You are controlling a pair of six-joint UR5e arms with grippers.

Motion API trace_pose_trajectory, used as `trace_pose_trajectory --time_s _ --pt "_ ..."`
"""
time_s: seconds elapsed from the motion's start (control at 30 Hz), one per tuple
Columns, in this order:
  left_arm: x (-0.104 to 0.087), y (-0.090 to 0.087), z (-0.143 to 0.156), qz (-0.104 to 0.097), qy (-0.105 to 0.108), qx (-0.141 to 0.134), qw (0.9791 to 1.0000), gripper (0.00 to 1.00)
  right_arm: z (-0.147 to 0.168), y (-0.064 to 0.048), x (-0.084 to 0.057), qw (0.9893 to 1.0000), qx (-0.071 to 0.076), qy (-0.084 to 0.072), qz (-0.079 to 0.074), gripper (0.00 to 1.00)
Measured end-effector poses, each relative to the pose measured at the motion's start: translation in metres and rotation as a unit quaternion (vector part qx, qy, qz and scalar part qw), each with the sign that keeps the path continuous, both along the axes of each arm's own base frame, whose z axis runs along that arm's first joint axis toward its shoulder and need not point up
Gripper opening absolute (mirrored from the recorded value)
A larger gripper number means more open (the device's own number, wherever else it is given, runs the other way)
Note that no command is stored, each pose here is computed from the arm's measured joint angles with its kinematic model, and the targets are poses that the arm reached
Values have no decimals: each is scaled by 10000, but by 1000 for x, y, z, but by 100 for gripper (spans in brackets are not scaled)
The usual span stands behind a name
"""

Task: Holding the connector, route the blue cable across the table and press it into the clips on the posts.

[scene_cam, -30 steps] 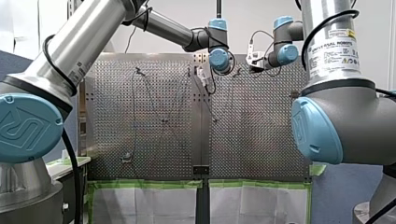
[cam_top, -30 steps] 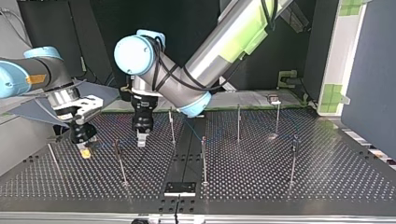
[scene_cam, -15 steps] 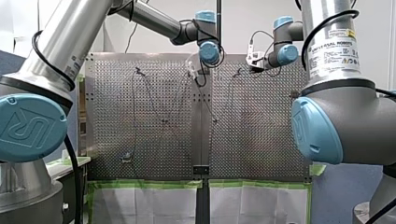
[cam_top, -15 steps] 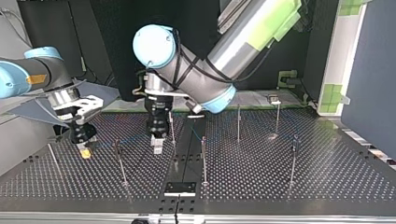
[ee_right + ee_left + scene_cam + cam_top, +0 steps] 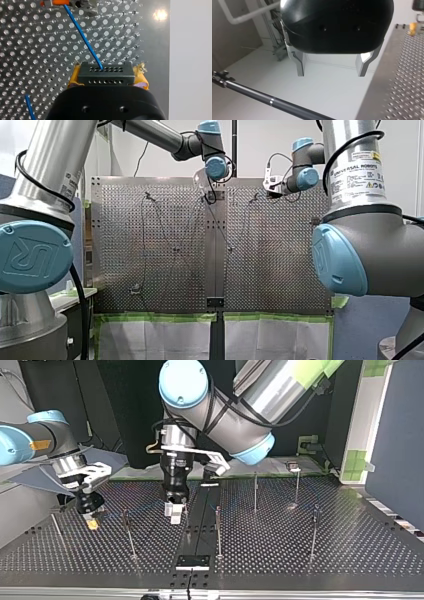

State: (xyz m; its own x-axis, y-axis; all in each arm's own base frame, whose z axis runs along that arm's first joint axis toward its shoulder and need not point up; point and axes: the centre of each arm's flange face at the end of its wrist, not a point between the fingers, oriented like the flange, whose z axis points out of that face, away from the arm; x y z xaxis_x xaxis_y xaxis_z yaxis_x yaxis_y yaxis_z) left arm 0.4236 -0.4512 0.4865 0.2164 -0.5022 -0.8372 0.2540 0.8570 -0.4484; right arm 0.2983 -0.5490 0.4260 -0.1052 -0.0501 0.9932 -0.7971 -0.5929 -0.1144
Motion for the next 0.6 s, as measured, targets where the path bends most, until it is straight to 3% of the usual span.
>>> trace_pose_trajectory --time_s 0.2,0.37,0.6 --pt "-11 15 11 -37 -185 -349 9992 100 -1 0 0 10000 3 1 -4 0" --pt "-20 31 20 80 -333 -585 9977 100 -1 0 1 10000 12 3 3 0" --pt "-29 42 17 123 -464 -719 9963 100 -2 0 1 10000 15 3 -12 0"
